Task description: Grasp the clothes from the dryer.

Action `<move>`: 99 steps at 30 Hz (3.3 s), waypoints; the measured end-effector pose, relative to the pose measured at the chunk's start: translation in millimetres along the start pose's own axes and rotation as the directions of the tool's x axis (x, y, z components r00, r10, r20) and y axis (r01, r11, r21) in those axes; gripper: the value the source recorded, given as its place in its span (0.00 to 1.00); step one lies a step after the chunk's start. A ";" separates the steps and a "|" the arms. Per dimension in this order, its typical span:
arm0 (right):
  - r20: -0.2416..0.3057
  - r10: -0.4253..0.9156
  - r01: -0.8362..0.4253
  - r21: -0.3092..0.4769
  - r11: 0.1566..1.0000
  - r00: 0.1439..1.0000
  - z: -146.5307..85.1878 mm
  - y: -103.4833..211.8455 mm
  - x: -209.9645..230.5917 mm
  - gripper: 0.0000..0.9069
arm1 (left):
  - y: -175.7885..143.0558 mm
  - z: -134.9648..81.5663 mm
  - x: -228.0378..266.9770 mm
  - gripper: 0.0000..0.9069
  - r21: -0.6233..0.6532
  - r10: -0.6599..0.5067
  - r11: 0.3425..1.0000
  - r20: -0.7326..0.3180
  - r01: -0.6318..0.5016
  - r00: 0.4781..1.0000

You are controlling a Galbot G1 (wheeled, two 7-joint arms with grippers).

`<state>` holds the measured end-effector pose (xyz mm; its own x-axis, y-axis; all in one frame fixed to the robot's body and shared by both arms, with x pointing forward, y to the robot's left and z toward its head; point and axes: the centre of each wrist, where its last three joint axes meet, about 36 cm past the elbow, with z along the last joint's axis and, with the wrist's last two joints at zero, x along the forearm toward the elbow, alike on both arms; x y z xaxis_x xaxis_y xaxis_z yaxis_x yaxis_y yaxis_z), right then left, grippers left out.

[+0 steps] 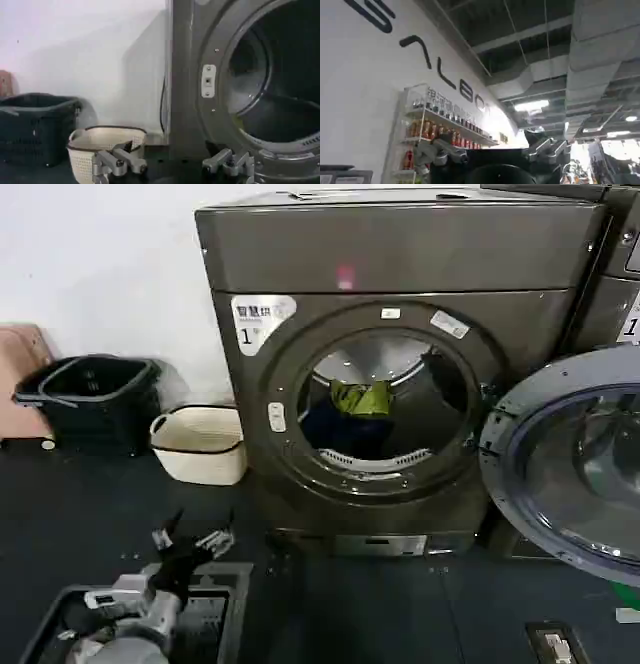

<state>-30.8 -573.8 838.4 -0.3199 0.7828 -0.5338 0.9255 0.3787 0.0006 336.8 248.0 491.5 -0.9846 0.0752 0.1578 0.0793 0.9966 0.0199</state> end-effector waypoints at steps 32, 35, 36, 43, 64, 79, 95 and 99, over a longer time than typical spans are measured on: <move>0.046 -0.049 0.051 -0.055 0.997 0.998 1.9 -0.6 4.9 1.00 | -9.7 -4.2 0.9 1.00 -0.010 0.060 0.998 0.021 -0.060 0.998; 0.048 -0.047 0.050 -0.056 0.997 0.998 1.6 -1.5 4.9 1.00 | -12.4 -4.4 1.7 1.00 -0.013 0.068 0.998 0.021 -0.068 0.997; 0.048 -0.047 0.050 -0.056 0.997 0.998 1.6 -1.5 4.8 1.00 | -13.1 -4.5 1.8 1.00 -0.014 0.071 0.997 0.022 -0.070 0.997; 0.050 -0.049 0.052 -0.056 0.997 0.998 0.9 -1.8 5.0 1.00 | -14.6 -5.1 2.1 1.00 -0.015 0.073 0.997 0.023 -0.073 0.997; 0.051 -0.054 0.057 -0.055 0.997 0.997 0.5 -1.1 5.2 1.00 | -22.9 -5.1 9.2 1.00 -0.010 0.055 0.998 0.015 -0.055 0.998; 0.055 -0.054 0.057 -0.056 0.997 0.997 0.0 -1.8 6.2 1.00 | -24.6 -7.4 7.0 1.00 -0.028 0.050 0.998 0.027 -0.049 0.998; 0.078 -0.064 0.069 -0.060 0.996 0.995 2.5 -1.6 6.7 1.00 | -27.0 -9.0 3.0 1.00 -0.043 0.066 0.997 0.053 -0.064 0.996; 0.089 -0.063 0.069 -0.063 0.996 0.994 2.9 -2.0 6.4 1.00 | -27.1 -9.5 2.1 1.00 -0.047 0.068 0.997 0.063 -0.065 0.996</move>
<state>-34.1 -570.9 832.6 -0.3584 0.7101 -0.6061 0.8866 0.4622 0.0172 334.0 220.8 500.7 -0.9848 0.1451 0.0959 0.1508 0.9870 0.0560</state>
